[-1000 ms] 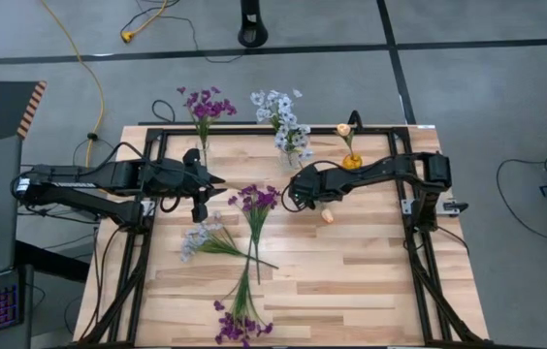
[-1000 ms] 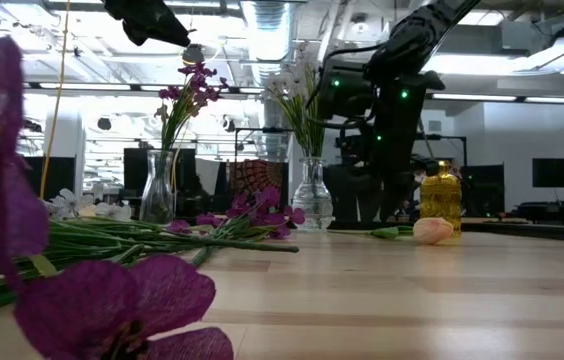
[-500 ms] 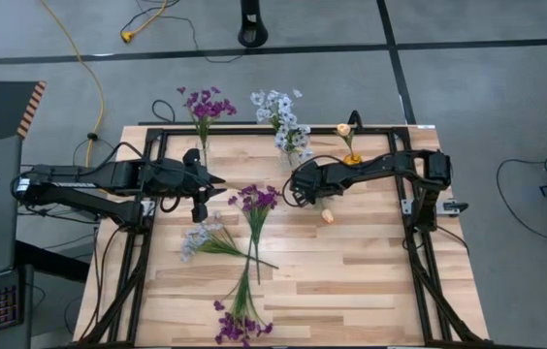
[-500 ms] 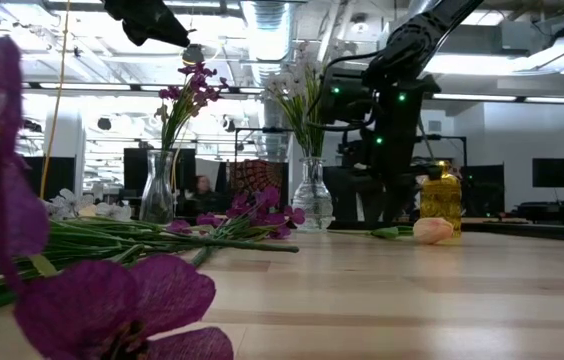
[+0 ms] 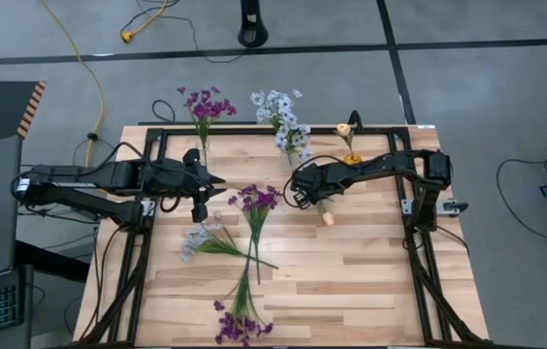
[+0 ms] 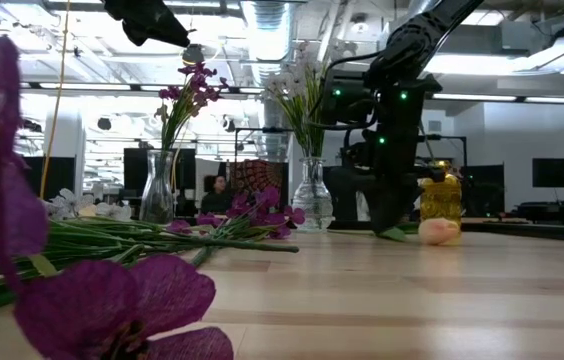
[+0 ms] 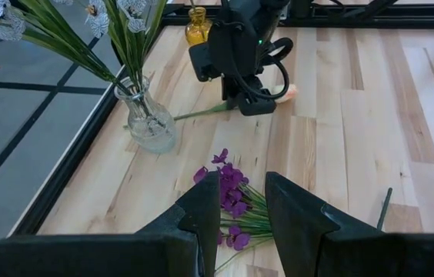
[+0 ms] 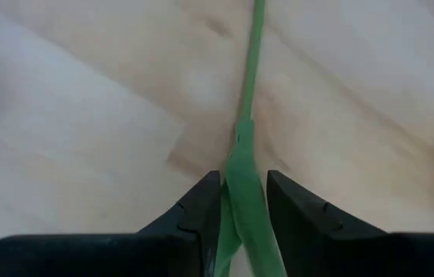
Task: Sort flowers into vase by color
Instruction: Put the bottom yellow tulip into the yellow vase
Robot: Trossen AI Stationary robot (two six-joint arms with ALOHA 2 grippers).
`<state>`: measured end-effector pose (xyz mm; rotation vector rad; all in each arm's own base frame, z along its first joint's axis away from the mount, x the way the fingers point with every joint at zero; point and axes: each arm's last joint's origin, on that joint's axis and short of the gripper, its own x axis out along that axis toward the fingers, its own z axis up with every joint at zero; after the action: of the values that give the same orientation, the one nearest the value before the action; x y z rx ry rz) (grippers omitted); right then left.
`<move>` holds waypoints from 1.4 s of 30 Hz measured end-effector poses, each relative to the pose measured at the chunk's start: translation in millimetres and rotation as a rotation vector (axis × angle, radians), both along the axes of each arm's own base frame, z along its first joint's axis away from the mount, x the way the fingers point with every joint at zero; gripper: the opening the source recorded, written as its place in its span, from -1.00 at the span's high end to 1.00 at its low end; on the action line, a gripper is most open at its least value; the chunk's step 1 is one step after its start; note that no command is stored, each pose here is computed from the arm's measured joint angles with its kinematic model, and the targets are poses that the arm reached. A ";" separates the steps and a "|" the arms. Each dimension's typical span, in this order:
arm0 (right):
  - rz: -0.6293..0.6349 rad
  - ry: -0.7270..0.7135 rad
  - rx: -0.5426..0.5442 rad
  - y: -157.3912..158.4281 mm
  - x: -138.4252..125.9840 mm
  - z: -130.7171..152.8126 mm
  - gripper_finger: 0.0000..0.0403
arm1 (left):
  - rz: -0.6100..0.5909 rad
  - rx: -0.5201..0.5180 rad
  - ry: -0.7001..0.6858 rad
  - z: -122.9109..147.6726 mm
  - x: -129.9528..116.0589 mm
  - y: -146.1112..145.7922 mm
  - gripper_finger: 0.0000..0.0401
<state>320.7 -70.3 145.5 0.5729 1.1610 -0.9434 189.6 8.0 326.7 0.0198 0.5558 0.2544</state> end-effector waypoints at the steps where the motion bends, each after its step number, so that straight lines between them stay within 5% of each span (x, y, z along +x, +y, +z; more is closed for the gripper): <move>1: 0.003 0.000 0.018 0.5 -0.2 -0.2 0.34 | 0.000 0.000 0.000 0.0 0.0 0.1 0.53; 12: 0.074 0.020 0.131 21.8 0.0 -1.4 0.38 | 0.001 -0.001 0.000 0.0 0.0 0.1 0.53; 27: 0.208 0.033 0.147 65.5 2.9 -1.1 0.85 | 0.001 -0.001 0.000 0.0 0.0 0.1 0.53; 42: 0.265 0.058 0.200 96.7 -0.9 -1.5 0.82 | 0.001 -0.001 -0.001 0.0 0.0 0.0 0.53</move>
<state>319.7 26.4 144.0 0.5379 1.3564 -0.6247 189.6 8.0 326.7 0.0186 0.5553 0.2547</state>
